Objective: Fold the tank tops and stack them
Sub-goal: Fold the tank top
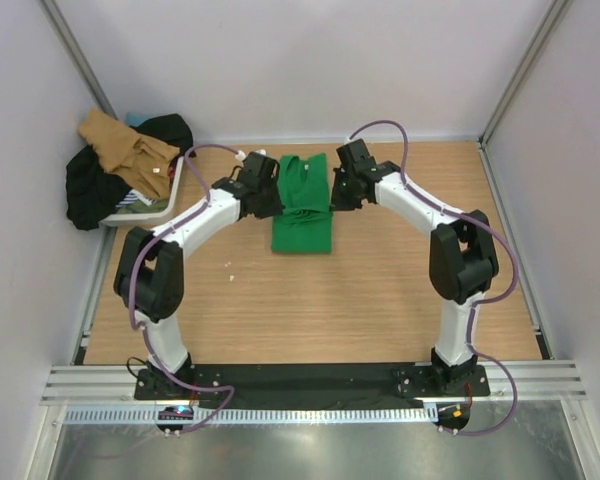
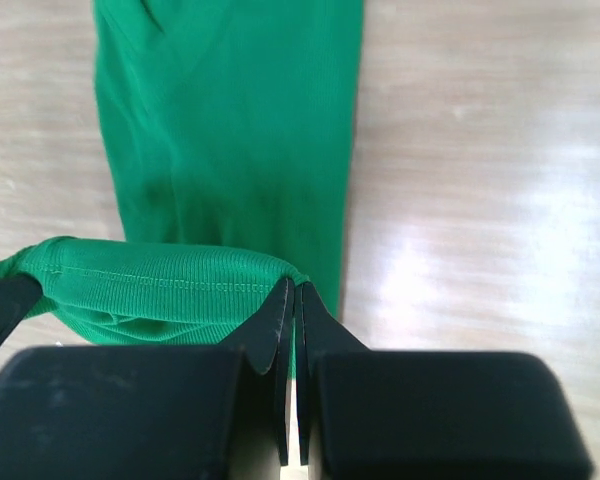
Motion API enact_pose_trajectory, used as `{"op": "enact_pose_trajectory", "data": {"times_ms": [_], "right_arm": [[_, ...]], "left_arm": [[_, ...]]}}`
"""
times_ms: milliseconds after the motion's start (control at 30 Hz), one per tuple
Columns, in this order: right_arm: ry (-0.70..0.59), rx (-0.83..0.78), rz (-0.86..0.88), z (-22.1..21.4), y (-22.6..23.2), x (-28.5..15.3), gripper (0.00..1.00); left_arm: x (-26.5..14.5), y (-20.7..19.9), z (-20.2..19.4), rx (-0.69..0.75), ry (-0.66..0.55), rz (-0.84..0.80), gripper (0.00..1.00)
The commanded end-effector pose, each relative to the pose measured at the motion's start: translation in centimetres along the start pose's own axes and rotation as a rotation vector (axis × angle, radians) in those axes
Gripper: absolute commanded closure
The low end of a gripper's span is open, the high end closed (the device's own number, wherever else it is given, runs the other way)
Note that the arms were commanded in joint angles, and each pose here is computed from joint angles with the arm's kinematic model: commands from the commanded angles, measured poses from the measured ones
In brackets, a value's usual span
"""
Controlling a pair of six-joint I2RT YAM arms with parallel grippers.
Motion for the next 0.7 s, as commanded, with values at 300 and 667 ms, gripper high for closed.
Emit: {"op": "enact_pose_trajectory", "data": {"times_ms": [300,667], "right_arm": [[-0.057,0.005,0.013,6.0,-0.2,1.2,0.99],[-0.048,0.037,0.003,6.8,-1.6,3.9,0.99]], "left_arm": [[2.4,-0.3,4.8,-0.039,-0.017,-0.018,1.0],[5.6,-1.3,6.0,-0.04,-0.006,-0.037,1.0]]}}
Point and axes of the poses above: each gripper's point midway between its finger pads, its own x axis out along the fingers, its own y axis along the line the jaws close on, z = x × y, the point moved 2 cm from there along -x, back along the fingers, and after that the axes turned 15 degrees about -x, right-handed, at the moved point
